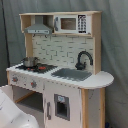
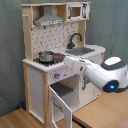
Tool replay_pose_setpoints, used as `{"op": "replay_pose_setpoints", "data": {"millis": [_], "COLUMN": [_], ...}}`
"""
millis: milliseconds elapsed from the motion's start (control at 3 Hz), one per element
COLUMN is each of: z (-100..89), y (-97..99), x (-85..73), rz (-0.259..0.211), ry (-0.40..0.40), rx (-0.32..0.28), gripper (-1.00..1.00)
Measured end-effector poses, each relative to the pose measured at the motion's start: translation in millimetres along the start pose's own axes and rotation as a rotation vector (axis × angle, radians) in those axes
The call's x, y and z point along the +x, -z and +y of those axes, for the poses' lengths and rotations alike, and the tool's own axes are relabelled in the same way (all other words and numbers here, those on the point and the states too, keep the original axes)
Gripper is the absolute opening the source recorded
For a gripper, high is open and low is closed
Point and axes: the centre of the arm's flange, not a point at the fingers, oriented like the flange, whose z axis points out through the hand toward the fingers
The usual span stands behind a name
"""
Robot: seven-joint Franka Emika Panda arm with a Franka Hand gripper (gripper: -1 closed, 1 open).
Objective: Play with the kitchen
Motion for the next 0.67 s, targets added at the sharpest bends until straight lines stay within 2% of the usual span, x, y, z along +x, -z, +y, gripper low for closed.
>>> {"op": "replay_pose_setpoints", "data": {"millis": [667], "z": [-40.6], "y": [15.7], "x": [-19.4], "rz": [0.063], "ry": [0.041], "rx": [-0.040], "gripper": [1.00]}}
